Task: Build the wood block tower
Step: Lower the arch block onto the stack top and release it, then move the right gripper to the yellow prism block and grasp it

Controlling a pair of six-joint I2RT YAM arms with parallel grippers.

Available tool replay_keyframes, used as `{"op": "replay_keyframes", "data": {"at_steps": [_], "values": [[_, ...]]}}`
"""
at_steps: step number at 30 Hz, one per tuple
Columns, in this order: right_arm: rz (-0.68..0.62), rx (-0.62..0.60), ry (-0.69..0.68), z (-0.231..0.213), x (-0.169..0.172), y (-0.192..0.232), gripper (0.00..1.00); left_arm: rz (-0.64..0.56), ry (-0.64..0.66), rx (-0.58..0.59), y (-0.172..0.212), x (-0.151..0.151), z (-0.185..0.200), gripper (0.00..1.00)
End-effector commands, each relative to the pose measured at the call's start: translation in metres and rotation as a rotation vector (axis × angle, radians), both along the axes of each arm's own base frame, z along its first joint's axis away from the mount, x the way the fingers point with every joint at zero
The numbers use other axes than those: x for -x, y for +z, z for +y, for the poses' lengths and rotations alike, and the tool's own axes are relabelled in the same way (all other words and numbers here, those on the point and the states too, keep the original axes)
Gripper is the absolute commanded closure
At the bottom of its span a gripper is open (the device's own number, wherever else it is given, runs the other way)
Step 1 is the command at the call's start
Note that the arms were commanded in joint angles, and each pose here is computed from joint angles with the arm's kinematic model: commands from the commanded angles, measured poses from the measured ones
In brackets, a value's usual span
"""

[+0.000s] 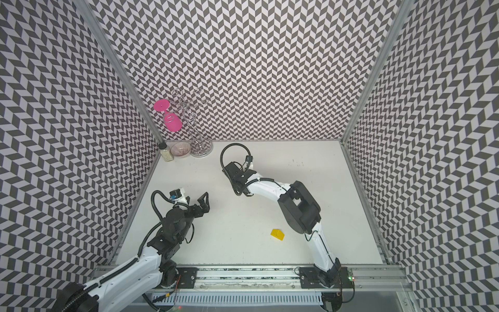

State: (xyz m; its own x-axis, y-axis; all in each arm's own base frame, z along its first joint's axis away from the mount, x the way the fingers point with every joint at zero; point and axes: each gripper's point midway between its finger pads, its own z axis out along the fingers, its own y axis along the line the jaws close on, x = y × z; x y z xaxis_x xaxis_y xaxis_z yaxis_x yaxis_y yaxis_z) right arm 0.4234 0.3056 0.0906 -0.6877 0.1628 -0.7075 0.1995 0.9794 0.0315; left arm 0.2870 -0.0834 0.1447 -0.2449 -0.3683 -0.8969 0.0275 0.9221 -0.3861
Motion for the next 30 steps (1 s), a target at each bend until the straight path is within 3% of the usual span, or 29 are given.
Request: {"op": "replay_keyframes", "data": {"at_steps": [1,8,13,19,25,28,30], "values": [[-0.052,-0.056,-0.018,0.002,-0.006,0.021,0.32,-0.019,0.007,0.005,0.003,0.000,0.002,0.00],[-0.075,-0.080,0.016,0.005,-0.004,0.045,0.31,-0.019,0.008,0.004,0.003,0.000,0.003,0.00],[-0.143,-0.084,0.101,0.006,0.019,0.081,0.21,-0.020,0.008,0.005,0.003,0.000,0.002,0.00],[-0.160,-0.137,0.265,-0.020,0.085,0.097,0.18,-0.021,0.006,0.006,0.004,0.000,0.002,0.00],[-0.150,-0.361,0.598,-0.039,0.172,0.060,0.16,-0.020,-0.012,0.009,0.004,0.001,-0.001,0.00],[-0.099,-0.438,0.633,-0.053,0.202,0.036,0.14,-0.021,-0.022,0.015,0.004,0.002,-0.002,0.00],[-0.060,-0.428,0.617,-0.064,0.211,0.023,0.13,-0.023,-0.025,0.015,0.004,0.002,-0.002,0.00]]}}
